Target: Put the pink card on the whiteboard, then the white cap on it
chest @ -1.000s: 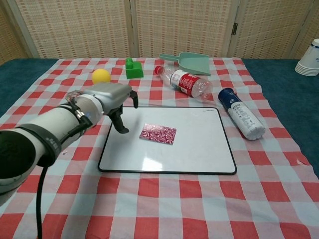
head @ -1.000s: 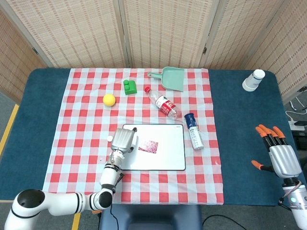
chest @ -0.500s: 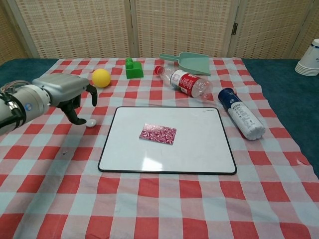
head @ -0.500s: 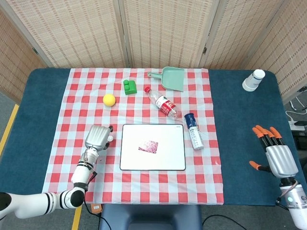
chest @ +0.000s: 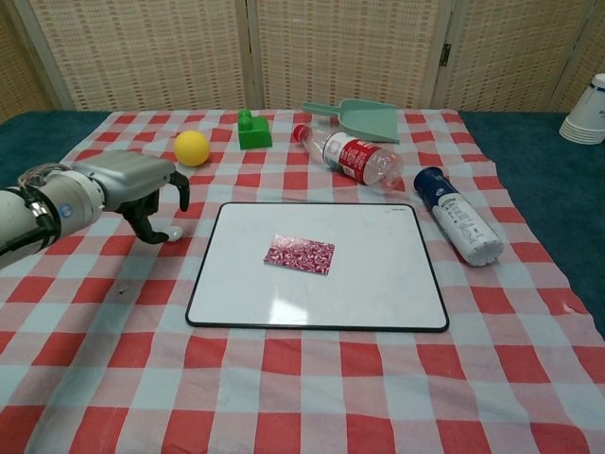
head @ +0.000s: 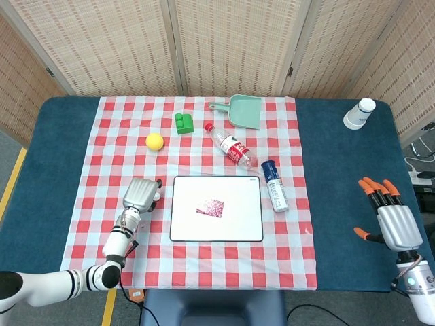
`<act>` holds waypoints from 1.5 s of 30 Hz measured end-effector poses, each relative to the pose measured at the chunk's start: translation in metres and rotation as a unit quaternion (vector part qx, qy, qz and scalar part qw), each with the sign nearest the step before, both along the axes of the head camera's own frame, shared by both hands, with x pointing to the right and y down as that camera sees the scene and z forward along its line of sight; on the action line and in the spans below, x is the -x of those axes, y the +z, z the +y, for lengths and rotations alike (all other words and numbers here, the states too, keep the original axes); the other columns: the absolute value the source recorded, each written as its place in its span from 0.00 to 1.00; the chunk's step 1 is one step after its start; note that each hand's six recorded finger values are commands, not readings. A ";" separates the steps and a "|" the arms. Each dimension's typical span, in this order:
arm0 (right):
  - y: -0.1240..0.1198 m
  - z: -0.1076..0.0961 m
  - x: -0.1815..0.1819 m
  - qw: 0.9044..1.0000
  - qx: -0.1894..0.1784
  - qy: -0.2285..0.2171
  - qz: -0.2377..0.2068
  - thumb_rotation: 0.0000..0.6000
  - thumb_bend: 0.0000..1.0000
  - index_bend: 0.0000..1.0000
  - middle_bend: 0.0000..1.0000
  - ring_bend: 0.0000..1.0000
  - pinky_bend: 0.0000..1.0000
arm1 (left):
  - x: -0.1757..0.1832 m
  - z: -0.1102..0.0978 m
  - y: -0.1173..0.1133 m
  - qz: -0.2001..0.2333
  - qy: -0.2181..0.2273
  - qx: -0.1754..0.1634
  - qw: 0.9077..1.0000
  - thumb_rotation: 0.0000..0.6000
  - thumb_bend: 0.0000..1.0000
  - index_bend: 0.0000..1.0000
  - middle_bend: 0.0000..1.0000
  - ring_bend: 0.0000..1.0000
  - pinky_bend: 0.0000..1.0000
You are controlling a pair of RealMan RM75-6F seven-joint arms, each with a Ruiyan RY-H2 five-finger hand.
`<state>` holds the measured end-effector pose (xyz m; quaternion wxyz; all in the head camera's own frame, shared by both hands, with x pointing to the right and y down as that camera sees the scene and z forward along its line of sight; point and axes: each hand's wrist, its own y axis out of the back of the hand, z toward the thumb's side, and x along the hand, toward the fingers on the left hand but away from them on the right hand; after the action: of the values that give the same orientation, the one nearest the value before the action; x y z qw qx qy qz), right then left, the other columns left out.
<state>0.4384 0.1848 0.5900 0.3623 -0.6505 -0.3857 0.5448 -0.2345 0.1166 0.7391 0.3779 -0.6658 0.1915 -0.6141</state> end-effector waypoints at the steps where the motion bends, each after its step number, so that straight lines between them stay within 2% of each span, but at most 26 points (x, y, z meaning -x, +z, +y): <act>1: 0.000 0.000 0.000 1.000 0.000 0.000 0.000 1.00 0.00 0.04 0.06 0.00 0.00 | 0.000 0.000 0.001 0.000 0.000 0.001 1.000 1.00 0.30 0.37 0.99 0.98 0.97; 45: 0.002 -0.001 0.000 1.000 0.003 0.001 0.002 1.00 0.00 0.04 0.06 0.00 0.00 | 0.005 0.002 0.019 -0.004 -0.021 0.017 1.000 1.00 0.30 0.42 0.99 0.98 0.97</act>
<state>0.4384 0.1834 0.5924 0.3601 -0.6501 -0.3840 0.5479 -0.2396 0.1186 0.7582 0.3537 -0.6658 0.1935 -0.6278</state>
